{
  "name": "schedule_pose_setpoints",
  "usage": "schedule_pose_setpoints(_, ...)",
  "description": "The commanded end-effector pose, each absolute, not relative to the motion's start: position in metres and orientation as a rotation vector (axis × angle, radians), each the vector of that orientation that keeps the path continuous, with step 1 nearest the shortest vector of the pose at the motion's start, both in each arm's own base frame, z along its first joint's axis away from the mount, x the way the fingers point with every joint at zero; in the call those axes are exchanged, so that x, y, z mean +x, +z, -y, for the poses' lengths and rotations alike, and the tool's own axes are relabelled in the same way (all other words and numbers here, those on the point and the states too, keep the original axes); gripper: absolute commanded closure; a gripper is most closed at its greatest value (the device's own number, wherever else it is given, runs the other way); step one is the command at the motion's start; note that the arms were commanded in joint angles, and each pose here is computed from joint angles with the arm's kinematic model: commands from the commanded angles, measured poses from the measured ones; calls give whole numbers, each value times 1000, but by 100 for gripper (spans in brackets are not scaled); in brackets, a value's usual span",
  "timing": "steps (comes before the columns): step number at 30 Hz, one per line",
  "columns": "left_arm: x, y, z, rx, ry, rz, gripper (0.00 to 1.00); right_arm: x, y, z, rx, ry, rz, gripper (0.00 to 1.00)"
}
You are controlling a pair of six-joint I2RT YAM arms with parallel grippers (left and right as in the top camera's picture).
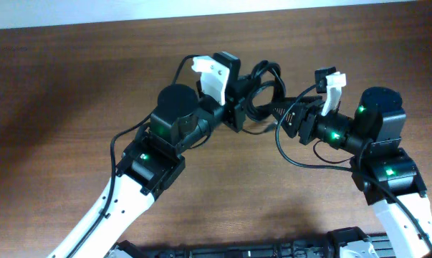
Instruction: Untangle cables
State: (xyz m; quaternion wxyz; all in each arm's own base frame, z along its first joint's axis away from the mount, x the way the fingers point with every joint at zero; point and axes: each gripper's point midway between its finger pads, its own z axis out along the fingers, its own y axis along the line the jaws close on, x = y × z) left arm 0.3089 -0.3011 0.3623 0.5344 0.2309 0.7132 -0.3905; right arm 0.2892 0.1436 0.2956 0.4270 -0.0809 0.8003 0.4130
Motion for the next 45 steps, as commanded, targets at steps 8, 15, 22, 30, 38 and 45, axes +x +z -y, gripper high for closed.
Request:
schedule_pose_setpoints(8, 281, 382, 315, 756, -1022, -1566, 100, 291, 299, -142, -202, 1019, -1991, 68)
schedule_pose_setpoints(15, 254, 387, 326, 948, -1084, -1446, 100, 291, 299, -142, -202, 1020, -1991, 71)
schedule_pose_setpoints(22, 247, 387, 327, 998, -1096, -1414, 100, 290, 298, -142, -201, 1021, -1993, 96)
schedule_pose_setpoints(30, 268, 385, 321, 902, -998, -1466, 100, 289, 298, -143, -206, 1030, -1995, 96)
schedule_pose_setpoints(38, 317, 363, 290, 658, -715, -1639, 100, 280, 312, -145, -242, 1041, -1946, 96)
schedule_pose_setpoints(45, 331, 355, 275, 579, -609, -1693, 100, 269, 327, -149, -296, 1063, -1886, 96)
